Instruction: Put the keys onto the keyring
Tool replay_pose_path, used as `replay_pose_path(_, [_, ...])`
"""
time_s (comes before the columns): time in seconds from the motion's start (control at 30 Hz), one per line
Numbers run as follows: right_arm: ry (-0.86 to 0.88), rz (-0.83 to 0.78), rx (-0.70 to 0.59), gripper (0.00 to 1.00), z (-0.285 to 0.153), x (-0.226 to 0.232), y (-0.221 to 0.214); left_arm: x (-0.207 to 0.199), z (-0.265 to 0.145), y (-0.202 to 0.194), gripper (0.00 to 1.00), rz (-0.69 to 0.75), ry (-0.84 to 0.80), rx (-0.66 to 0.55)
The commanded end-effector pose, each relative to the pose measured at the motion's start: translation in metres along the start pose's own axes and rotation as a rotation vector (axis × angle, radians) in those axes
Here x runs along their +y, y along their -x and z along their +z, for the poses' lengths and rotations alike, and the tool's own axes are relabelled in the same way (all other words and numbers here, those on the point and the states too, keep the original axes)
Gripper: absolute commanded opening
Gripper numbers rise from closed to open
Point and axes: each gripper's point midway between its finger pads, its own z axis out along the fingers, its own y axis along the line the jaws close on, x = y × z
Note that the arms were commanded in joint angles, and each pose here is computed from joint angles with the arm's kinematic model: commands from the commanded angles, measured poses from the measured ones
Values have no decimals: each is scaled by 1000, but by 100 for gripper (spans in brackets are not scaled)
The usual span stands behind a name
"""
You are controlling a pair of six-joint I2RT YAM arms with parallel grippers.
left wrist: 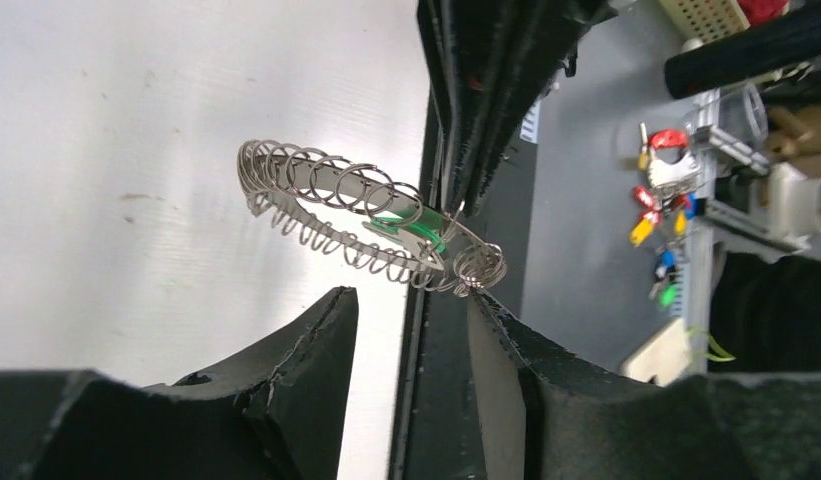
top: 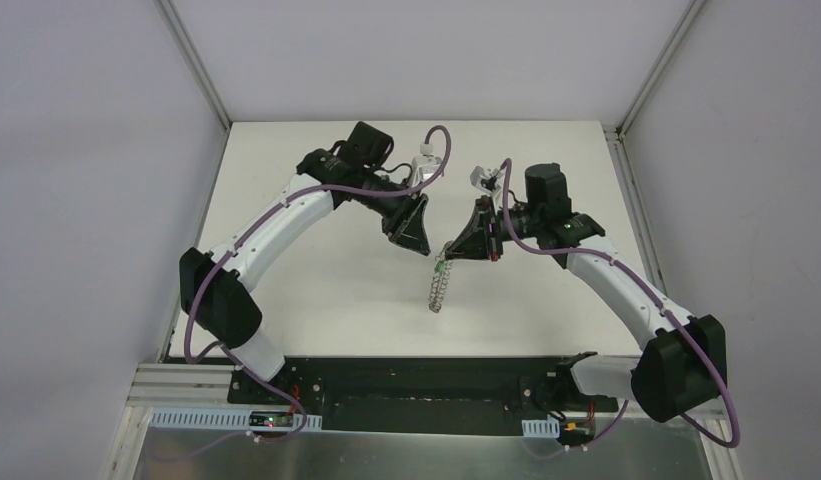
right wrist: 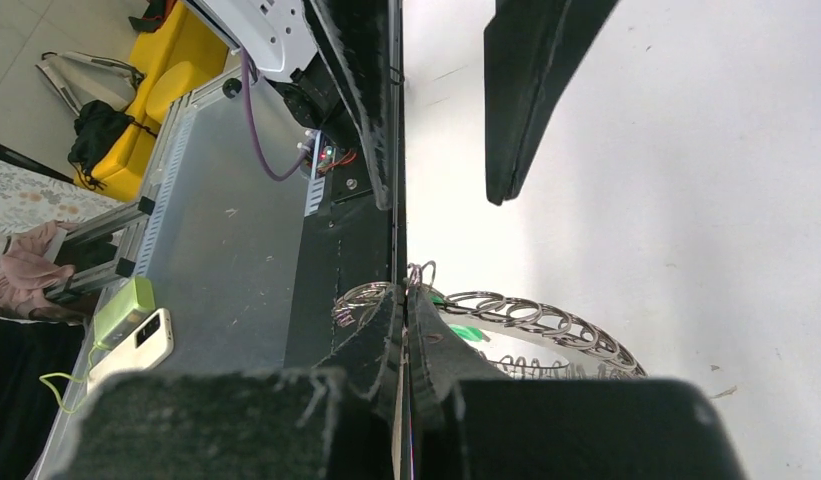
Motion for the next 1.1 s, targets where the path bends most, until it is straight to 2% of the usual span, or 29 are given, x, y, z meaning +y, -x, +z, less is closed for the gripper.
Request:
replay_pose_path(0.0, [77,-73,-35,0,-3,17,13,-13,-12,5,47,272,-10,-13])
replay_pose_path(0.27, [111,-53,-39,0,-1,20,13,-11,5,4,48,435,-36,-35])
replay_pose_path(0.37, [113,-36,-41,0,-1,20,12,-8,11,12,47,445,-40,-77])
replay_pose_path(0.63, [103,-43,-48,0,0,16,12,-24,20,1,46,433,-149,-78])
replay_pose_path(1.07, [93,-31,-45,0,1,11,10,-34,15,-1,41,450,-161,-91])
